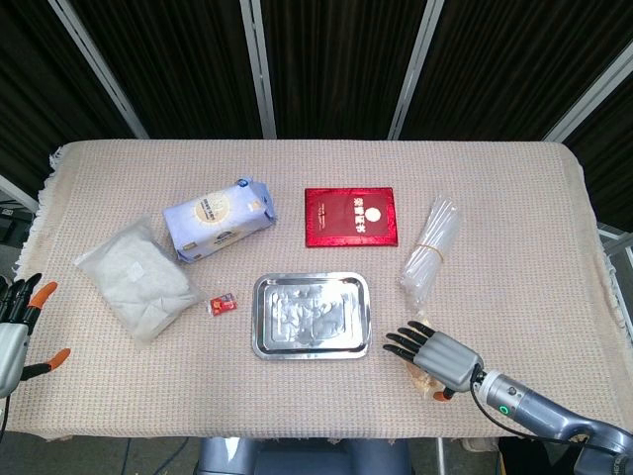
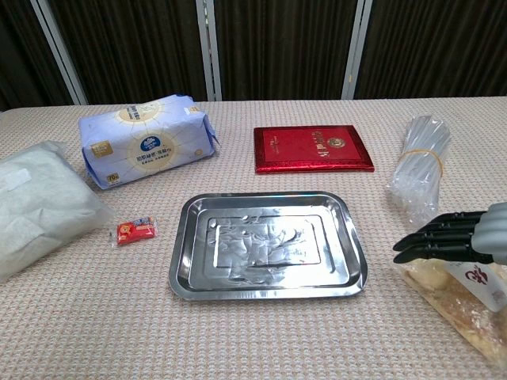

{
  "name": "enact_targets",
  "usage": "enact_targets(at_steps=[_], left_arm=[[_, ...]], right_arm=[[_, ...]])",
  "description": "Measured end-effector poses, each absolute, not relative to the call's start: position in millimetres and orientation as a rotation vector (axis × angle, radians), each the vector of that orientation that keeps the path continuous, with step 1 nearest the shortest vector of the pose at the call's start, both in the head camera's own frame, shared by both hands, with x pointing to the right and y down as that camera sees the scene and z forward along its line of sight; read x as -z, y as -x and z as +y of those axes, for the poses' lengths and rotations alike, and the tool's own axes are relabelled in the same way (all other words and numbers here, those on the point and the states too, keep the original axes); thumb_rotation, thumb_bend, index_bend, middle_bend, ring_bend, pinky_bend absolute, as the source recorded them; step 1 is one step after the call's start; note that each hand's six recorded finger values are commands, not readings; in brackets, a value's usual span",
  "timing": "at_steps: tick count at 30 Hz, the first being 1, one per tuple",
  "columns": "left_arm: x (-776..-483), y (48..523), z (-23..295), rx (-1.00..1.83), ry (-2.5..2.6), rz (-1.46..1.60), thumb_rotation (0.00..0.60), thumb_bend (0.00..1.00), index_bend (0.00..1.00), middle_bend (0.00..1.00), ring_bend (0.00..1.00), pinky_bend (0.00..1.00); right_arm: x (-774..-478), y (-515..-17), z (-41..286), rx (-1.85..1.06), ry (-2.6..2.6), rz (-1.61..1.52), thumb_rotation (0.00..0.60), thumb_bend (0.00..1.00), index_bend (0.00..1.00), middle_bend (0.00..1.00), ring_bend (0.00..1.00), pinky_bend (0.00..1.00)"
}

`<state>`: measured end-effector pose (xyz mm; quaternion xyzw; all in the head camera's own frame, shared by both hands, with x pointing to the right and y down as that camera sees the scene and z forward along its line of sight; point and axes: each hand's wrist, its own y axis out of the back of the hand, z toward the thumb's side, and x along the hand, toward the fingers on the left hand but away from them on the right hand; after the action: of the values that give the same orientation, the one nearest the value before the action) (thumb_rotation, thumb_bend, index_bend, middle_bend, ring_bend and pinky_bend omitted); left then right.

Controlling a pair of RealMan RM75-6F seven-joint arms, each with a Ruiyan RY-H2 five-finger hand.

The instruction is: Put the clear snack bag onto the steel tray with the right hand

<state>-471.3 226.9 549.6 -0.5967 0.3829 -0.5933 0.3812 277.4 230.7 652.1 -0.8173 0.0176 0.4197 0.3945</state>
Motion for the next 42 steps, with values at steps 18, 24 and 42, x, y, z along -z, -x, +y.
enact_targets(at_steps=[18, 24, 42], left_arm=[[-552, 470, 226, 1.514, 1.529, 0.984, 0.565, 0.09, 0.11, 0.0, 0.0, 0.0], [-551, 469, 224, 1.507, 1.532, 0.984, 0.566, 0.09, 0.11, 0.0, 0.0, 0.0], [-556, 468, 221, 1.505, 1.542, 0.982, 0.566, 0.09, 0.11, 0.0, 0.0, 0.0]], right_arm=[[-681, -288, 220, -1.17, 2.031, 0.128, 0.6, 0.0, 0.4, 0.2, 0.11, 0.26], [-685, -283, 219, -1.157, 2.005, 0.138, 0.6, 0.08, 0.55, 0.36, 0.29, 0.44], [-612, -183, 154, -0.862, 2.095, -0.196, 0.6, 0.09, 0.53, 0.38, 0.3, 0.49]])
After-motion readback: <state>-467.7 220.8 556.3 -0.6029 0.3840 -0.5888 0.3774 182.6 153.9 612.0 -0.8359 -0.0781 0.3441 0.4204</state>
